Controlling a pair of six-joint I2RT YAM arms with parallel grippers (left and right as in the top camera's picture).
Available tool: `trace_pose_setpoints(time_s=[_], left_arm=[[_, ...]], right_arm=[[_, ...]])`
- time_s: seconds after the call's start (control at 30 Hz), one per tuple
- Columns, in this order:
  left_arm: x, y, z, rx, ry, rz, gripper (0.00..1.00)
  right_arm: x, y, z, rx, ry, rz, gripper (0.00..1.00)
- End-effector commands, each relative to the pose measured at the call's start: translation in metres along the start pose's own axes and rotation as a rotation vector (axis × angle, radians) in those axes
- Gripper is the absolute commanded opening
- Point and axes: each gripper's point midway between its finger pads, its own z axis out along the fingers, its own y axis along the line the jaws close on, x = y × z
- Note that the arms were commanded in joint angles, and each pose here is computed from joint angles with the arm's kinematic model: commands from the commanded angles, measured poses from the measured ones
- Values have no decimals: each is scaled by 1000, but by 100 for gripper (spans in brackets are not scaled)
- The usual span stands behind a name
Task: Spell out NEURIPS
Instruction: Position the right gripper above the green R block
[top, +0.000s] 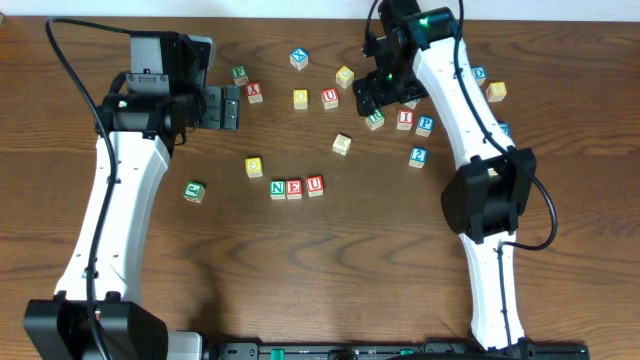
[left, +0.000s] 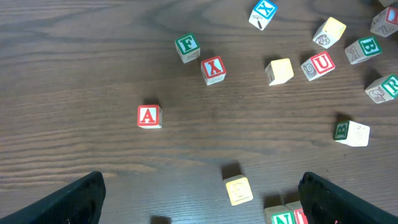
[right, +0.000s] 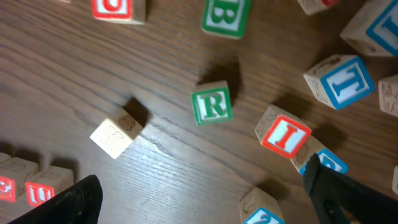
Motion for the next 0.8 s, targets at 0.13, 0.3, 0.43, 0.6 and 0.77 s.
trace_pose_setpoints(time_s=[0.13, 0.3, 0.43, 0.6, 0.77], left_arm=[[-10, 0, -7, 2, -30, 11, 98], [-10, 0, -7, 2, -30, 11, 98], [-10, 0, -7, 2, -30, 11, 98], [-10, 0, -7, 2, -30, 11, 98], [-10, 0, -7, 2, -30, 11, 98]], right_arm=[[-10, 25, -3, -12, -39, -43, 99], [-12, 25, -3, -11, -47, -28, 99], [-14, 19, -3, 10, -54, -19, 98], [-13, 8, 1, 88, -47, 0, 98], [-12, 3, 11, 121, -30, 9, 97]])
